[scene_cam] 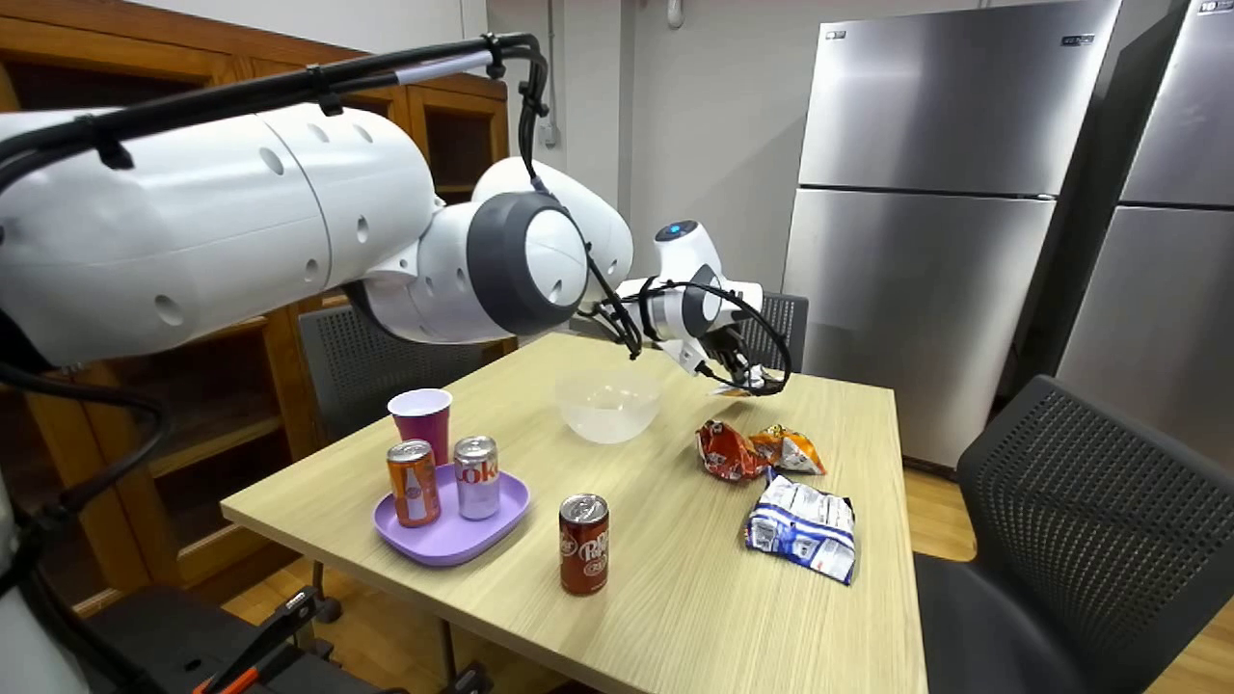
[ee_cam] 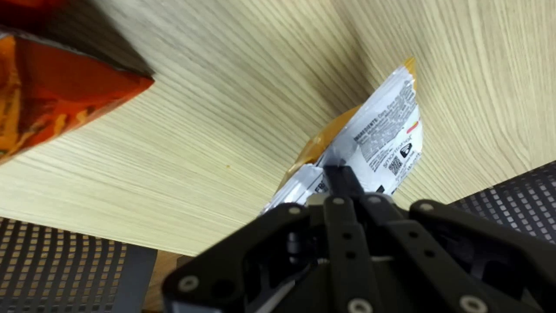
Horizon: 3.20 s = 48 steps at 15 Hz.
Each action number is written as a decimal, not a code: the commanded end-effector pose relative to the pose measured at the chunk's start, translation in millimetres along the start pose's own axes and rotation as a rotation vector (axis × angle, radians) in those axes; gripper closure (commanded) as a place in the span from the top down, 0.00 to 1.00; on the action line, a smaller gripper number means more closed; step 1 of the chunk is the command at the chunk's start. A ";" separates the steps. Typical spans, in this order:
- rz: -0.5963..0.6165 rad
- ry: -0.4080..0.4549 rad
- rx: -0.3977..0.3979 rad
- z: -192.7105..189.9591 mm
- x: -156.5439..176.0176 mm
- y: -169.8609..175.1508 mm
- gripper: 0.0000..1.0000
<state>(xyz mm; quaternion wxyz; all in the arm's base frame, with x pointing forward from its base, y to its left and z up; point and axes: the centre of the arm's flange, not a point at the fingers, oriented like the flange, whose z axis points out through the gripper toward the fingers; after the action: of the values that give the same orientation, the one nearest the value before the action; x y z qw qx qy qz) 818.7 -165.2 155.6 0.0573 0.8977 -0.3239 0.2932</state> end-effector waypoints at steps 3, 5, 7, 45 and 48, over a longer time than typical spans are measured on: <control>-0.030 0.011 0.048 -46.8 -0.9 1.4 0.00; -0.039 0.015 0.061 -55.4 -0.3 -0.7 0.00; -0.053 0.013 0.075 -65.1 -2.4 -2.8 0.00; -0.509 -0.074 0.285 -234.7 -125.3 43.9 0.00; -0.525 -0.071 0.268 -230.7 -133.0 45.8 0.00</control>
<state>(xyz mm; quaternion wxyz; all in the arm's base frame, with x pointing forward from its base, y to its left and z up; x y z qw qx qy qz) 614.7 -57.3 259.6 -0.0060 0.9607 -0.0580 0.2714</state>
